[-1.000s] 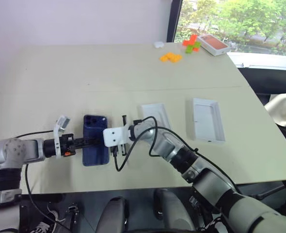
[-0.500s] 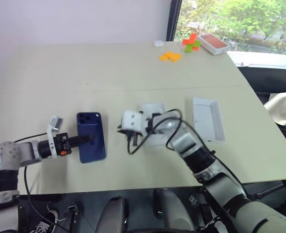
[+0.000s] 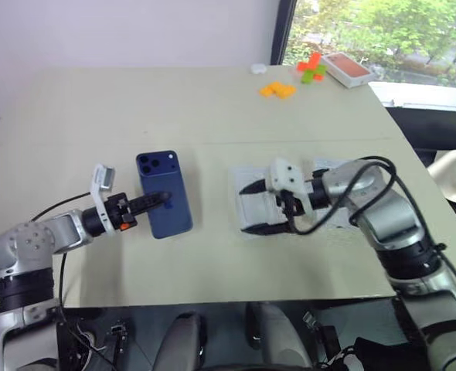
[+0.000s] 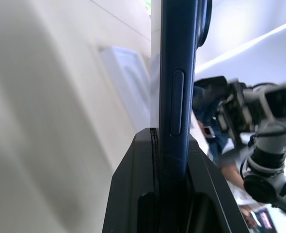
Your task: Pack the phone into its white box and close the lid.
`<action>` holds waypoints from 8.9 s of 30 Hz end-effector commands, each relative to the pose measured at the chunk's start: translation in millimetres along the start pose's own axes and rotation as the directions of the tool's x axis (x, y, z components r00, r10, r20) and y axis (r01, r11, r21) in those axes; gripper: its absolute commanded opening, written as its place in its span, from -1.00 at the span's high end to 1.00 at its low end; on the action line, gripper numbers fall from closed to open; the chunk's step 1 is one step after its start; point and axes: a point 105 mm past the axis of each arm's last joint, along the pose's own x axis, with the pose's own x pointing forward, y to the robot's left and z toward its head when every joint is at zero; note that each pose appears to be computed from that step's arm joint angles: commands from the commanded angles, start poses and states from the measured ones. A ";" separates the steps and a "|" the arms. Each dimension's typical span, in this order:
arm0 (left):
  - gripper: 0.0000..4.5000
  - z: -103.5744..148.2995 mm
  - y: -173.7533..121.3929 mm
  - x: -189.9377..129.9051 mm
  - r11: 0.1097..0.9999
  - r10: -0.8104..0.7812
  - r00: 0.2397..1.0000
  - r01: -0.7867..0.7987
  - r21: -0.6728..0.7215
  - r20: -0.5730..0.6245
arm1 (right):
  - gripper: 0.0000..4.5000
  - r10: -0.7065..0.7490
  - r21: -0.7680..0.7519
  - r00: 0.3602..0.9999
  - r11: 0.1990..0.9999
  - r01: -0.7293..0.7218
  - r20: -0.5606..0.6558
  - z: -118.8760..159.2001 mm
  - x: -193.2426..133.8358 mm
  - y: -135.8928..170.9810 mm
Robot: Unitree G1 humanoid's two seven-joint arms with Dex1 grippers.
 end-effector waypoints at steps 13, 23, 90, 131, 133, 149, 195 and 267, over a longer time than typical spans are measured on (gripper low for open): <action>1.00 10.7 -26.3 -0.1 0.989 -0.097 0.995 0.096 -0.111 -0.007 | -0.96 -0.082 -0.022 0.979 0.997 0.079 -0.184 -44.8 14.9 -7.1; 1.00 9.7 -28.1 2.6 0.991 -0.090 0.996 0.090 -0.097 -0.003 | -0.37 -0.060 -0.043 0.969 0.998 0.051 -0.241 -55.4 16.6 -3.0; 1.00 10.4 29.1 102.9 0.990 0.055 0.981 -0.078 -0.118 -0.187 | -0.98 -0.372 0.059 0.908 0.928 0.367 0.195 -18.5 -47.4 -38.3; -0.98 0.9 -15.4 102.6 0.998 -0.047 0.938 0.055 0.012 -0.344 | -1.00 -0.420 0.034 0.894 0.907 0.420 0.156 -22.2 -39.7 -49.8; -0.98 -1.5 -20.9 95.5 0.997 -0.055 0.931 0.072 0.035 -0.361 | -1.00 -0.419 0.032 0.894 0.907 0.419 0.161 -20.4 -38.8 -50.7; -0.98 16.3 2.4 81.4 0.989 0.072 0.971 -0.039 0.145 -0.227 | -1.00 -0.423 0.018 0.883 0.903 0.429 0.203 -8.9 -35.7 -58.1; -0.99 31.0 -37.9 39.0 0.609 -0.138 0.987 0.145 0.780 -0.076 | -1.00 -0.681 0.533 0.625 0.390 0.751 -0.382 -65.8 -106.6 -66.0; -1.00 26.1 -38.9 51.4 0.657 -0.154 0.988 0.118 0.745 -0.021 | -0.98 -0.530 0.599 0.684 0.357 0.716 -0.501 -51.0 -80.3 -68.0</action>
